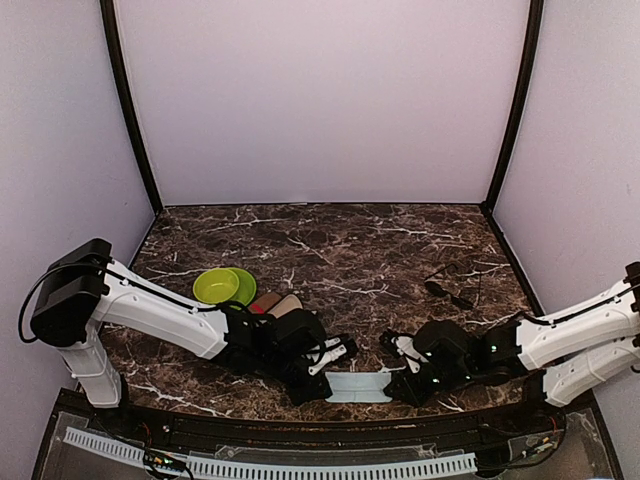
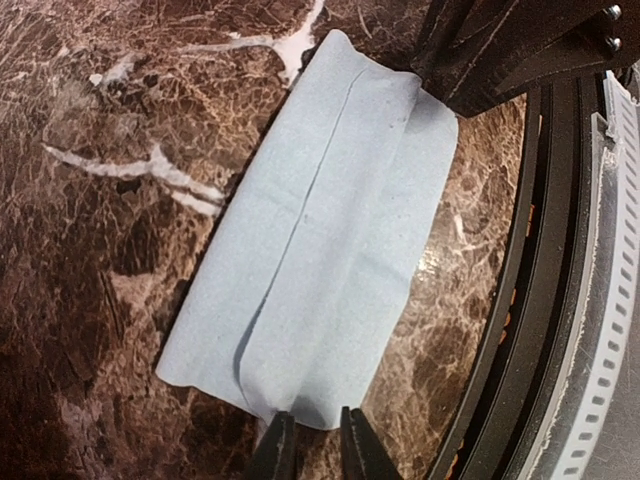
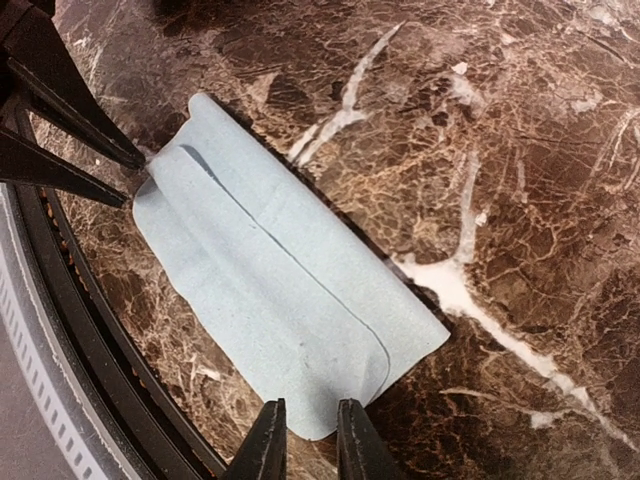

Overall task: Organize the sunglasses
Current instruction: Fold the glasses cleaning cloth at the corner of the board, then smooth out the folded cleaning cloth at the corner of the board.

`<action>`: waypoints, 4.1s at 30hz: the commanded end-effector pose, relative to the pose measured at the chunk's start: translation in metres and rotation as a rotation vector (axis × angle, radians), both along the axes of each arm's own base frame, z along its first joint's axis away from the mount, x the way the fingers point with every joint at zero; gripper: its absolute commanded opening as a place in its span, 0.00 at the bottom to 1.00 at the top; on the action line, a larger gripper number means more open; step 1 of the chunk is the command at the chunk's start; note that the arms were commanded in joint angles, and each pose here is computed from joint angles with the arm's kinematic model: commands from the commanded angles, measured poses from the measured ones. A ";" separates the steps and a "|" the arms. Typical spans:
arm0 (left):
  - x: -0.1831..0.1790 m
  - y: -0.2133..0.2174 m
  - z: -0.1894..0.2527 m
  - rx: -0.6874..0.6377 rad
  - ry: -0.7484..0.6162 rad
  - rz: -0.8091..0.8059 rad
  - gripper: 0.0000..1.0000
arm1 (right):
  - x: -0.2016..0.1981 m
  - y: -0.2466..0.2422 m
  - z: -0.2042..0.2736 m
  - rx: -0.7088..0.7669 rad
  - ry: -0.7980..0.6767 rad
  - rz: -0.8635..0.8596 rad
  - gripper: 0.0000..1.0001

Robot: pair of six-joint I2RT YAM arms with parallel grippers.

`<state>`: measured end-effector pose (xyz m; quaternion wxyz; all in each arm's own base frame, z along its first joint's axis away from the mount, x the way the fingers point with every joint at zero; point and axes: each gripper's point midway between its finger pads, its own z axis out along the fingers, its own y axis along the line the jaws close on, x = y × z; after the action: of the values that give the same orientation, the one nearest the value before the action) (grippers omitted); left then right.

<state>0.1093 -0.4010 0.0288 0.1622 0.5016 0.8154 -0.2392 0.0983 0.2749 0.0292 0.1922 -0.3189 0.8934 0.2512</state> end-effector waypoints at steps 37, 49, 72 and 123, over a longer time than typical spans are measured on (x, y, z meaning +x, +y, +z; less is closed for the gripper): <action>0.016 -0.021 0.010 -0.112 0.169 0.025 0.32 | 0.018 0.024 -0.001 0.028 0.052 -0.117 0.18; 0.004 -0.019 0.005 -0.090 0.198 -0.019 0.24 | 0.009 0.022 -0.002 0.042 0.084 -0.094 0.18; -0.017 -0.017 0.007 -0.076 0.228 -0.139 0.21 | -0.012 0.014 0.000 0.078 0.138 -0.064 0.14; 0.055 -0.005 0.006 -0.034 0.163 0.071 0.42 | 0.045 0.003 -0.004 -0.007 0.102 -0.152 0.31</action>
<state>0.1660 -0.4063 0.0318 0.1207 0.4392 0.8429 -0.2866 0.1380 0.2684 0.0219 0.1595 -0.2298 0.9311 0.2340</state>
